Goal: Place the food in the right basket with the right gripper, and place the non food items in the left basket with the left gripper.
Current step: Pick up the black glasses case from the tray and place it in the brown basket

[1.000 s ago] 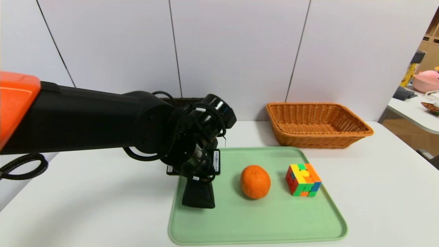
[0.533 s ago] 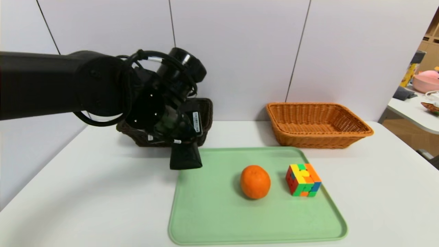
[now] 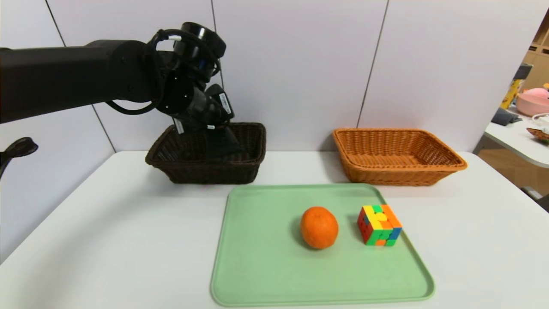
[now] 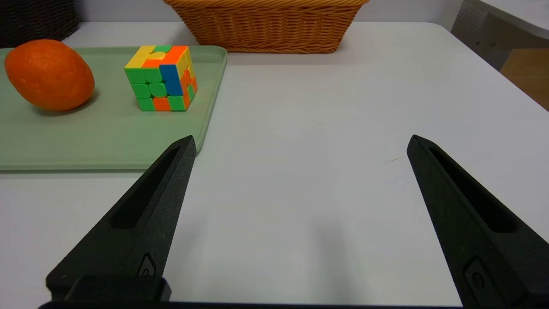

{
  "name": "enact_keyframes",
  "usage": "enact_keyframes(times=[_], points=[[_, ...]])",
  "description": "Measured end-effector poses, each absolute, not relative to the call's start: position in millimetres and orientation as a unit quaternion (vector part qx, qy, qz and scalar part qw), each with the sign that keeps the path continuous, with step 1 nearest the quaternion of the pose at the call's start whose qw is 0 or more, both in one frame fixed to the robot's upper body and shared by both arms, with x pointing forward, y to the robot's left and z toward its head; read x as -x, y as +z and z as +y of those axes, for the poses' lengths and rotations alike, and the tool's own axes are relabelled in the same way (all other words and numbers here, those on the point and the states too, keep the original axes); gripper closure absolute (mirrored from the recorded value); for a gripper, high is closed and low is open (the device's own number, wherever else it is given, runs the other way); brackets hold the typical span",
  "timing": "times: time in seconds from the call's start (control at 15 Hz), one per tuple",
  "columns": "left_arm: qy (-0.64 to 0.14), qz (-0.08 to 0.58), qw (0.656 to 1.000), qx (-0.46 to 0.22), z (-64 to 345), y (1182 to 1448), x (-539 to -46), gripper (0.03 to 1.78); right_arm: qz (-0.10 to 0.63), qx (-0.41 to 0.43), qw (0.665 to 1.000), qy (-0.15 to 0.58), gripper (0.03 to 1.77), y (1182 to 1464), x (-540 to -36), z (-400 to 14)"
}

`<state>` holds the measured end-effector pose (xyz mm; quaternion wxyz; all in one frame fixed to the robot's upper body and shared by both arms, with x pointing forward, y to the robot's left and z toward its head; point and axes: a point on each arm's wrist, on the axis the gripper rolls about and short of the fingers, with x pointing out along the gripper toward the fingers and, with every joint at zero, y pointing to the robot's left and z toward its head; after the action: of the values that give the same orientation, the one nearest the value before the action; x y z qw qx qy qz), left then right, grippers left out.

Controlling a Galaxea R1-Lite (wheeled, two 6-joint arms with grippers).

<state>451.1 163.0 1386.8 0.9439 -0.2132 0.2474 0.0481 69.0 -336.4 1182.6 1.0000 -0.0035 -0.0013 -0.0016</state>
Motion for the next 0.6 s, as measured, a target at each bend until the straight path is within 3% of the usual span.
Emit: enact_keyframes(times=[0.2, 0.6], points=[[0.068, 0.208, 0.935, 0.279, 172, 1379, -477, 1.09, -0.001, 0.004, 1.000, -0.002, 0.10, 1183, -69, -336], [0.121, 0.188, 0.894, 0.389, 182, 1358, -500, 1.09, -0.001, 0.004, 1.000, -0.002, 0.10, 1183, -69, -336]])
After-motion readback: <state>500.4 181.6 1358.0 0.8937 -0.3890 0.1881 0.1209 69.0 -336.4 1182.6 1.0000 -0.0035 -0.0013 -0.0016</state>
